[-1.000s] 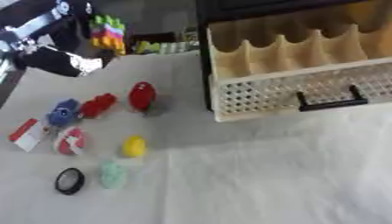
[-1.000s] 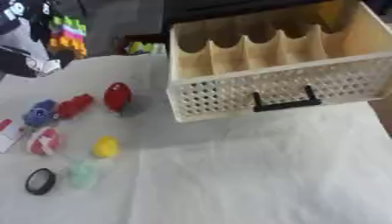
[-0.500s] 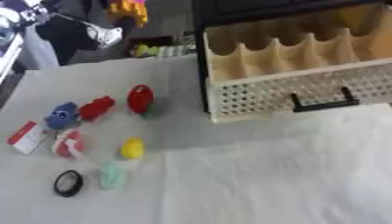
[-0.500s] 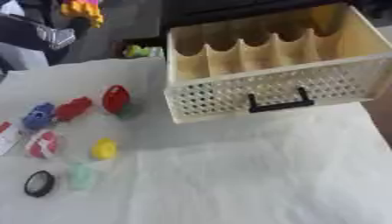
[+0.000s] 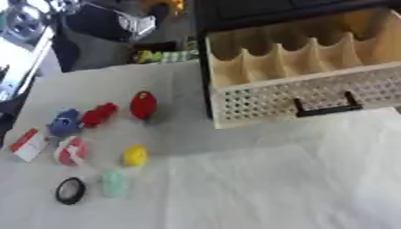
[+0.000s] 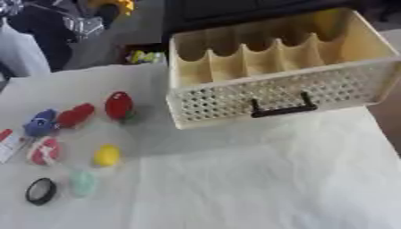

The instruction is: Pick up objects from table and place into drawer.

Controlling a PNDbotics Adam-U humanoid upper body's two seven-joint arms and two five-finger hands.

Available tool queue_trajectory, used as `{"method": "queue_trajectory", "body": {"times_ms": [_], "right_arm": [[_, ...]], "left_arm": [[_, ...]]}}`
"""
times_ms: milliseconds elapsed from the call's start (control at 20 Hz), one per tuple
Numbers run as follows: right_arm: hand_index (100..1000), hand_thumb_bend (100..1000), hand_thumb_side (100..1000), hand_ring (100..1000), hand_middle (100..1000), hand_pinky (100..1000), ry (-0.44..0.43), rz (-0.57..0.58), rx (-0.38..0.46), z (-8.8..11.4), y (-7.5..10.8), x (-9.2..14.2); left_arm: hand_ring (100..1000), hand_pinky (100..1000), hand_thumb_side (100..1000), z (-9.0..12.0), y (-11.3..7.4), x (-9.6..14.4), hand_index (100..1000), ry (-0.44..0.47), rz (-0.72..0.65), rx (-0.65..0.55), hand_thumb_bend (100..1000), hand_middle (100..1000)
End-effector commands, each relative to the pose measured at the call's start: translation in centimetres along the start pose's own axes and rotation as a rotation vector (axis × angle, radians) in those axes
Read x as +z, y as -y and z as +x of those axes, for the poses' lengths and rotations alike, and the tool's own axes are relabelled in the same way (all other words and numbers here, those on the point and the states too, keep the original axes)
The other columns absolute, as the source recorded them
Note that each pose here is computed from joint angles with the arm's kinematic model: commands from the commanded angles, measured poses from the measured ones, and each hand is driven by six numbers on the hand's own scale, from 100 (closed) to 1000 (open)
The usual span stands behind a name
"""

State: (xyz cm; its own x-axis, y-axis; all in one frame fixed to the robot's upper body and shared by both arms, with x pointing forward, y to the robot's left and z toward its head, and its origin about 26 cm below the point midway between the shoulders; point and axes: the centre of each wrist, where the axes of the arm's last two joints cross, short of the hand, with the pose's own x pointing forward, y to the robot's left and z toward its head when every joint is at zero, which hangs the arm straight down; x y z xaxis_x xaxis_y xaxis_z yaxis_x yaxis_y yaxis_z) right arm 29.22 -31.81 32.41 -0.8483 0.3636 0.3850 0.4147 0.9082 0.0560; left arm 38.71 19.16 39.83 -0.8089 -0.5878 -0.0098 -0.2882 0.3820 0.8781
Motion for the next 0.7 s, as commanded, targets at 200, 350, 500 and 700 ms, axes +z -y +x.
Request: {"method": "queue_trajectory", "body": {"times_ms": [200,350,500,700], "right_arm": [[612,100,965,308,315,544,0.026,0.001,-0.015,0.7,-0.1,-0.7],[612,100,966,309,316,543,0.023,-0.001,-0.018,0.7,-0.2,-0.7],[612,100,966,310,316,541,0.019,-0.005,-0.022,0.7,-0.2,-0.7],[611,100,966,310,316,540,0.015,-0.007,-0.028,0.7,-0.3,-0.6]], "left_arm": [[488,341,270,0.1,0.2,-1.2,389,-0.001,0.011,0.007,100,452],[489,342,271,0.0,1.0,-1.8,390,-0.004,-0.001,0.025,100,454],[489,343,274,0.0,1.5,-2.3,391,0.000,-0.012,0.030,100,455],[490,345,274,0.1,2.0,-2.8,391,0.010,-0.028,0.033,100,456]]}}
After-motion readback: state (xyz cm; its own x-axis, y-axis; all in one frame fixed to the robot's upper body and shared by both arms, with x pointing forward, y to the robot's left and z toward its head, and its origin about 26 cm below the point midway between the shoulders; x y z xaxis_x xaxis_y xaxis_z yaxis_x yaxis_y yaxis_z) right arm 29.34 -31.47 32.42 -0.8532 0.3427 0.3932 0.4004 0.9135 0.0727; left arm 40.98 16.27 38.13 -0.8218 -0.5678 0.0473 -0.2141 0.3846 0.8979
